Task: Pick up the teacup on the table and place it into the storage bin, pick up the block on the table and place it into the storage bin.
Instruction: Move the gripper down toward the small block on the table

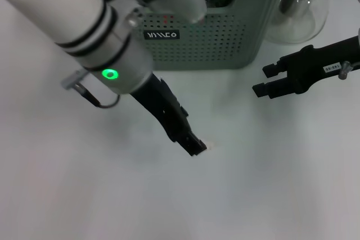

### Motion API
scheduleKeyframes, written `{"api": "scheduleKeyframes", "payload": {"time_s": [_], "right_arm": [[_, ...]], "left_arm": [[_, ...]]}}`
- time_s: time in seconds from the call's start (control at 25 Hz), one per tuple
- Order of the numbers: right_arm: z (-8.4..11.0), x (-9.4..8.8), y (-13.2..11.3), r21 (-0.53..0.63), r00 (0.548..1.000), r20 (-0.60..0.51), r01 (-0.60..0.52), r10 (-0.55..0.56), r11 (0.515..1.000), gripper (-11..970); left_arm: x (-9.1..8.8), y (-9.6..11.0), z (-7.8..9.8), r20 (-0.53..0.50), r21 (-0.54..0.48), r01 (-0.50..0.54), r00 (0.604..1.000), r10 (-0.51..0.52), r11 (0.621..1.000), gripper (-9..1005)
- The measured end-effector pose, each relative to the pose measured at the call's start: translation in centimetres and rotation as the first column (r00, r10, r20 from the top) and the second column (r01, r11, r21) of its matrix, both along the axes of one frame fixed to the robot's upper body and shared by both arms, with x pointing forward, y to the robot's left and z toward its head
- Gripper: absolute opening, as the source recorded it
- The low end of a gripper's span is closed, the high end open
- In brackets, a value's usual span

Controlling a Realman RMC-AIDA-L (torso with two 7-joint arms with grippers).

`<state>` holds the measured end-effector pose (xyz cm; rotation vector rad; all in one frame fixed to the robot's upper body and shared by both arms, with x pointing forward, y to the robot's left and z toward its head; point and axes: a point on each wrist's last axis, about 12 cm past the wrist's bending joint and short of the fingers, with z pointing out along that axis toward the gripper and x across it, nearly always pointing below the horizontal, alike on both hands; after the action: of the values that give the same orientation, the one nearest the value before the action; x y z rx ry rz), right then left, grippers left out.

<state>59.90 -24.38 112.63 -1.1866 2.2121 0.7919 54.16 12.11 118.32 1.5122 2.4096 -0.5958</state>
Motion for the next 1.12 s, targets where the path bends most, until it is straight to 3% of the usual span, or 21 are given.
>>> {"api": "scheduleKeyframes", "payload": {"time_s": [0.2,0.4,0.48,0.52,0.64,0.72,0.92,1.04,1.12], "right_arm": [[0.0,0.0,-0.1,-0.004,1.0,-0.002,-0.002,0.002,1.0,660],[0.0,-0.1,-0.1,-0.009,1.0,-0.005,-0.016,0.016,1.0,660],[0.1,-0.3,-0.1,-0.009,1.0,-0.012,-0.029,0.028,1.0,660],[0.1,-0.3,-0.1,-0.009,0.999,-0.015,-0.037,0.037,0.999,660],[0.3,-0.6,0.1,-0.003,0.997,-0.024,-0.069,0.069,0.998,660],[0.5,-0.7,0.3,-0.002,0.995,-0.028,-0.098,0.098,0.995,660],[0.9,-0.6,1.7,-0.017,0.987,-0.027,-0.161,0.16,0.987,661],[1.2,-0.3,3.1,-0.033,0.978,-0.034,-0.205,0.204,0.978,661],[1.3,-0.2,4.4,-0.045,0.972,-0.043,-0.233,0.231,0.971,661]], "left_arm": [[0.1,-0.8,-1.0,-0.02,0.035,-0.016,1.0,0.017,0.999,787],[0.2,0.4,-1.4,0.007,0.005,0.004,1.0,-0.004,1.0,786],[0.2,1.6,-1.5,0.02,-0.055,0.023,1.0,-0.021,0.998,787],[0.0,3.1,-1.5,0.029,-0.15,0.056,0.998,-0.052,0.987,787],[-0.4,5.3,-1.8,0.037,-0.291,0.091,0.996,-0.084,0.952,787],[-0.8,7.7,-2.3,0.054,-0.439,0.104,0.995,-0.089,0.893,786],[-3.0,13.4,-4.1,0.199,-0.744,0.139,0.98,0.018,0.654,787],[-4.8,15.8,-5.6,0.305,-0.797,0.155,0.937,0.167,0.583,787],[-5.7,16.8,-6.1,0.343,-0.804,0.156,0.91,0.233,0.574,788]]}}
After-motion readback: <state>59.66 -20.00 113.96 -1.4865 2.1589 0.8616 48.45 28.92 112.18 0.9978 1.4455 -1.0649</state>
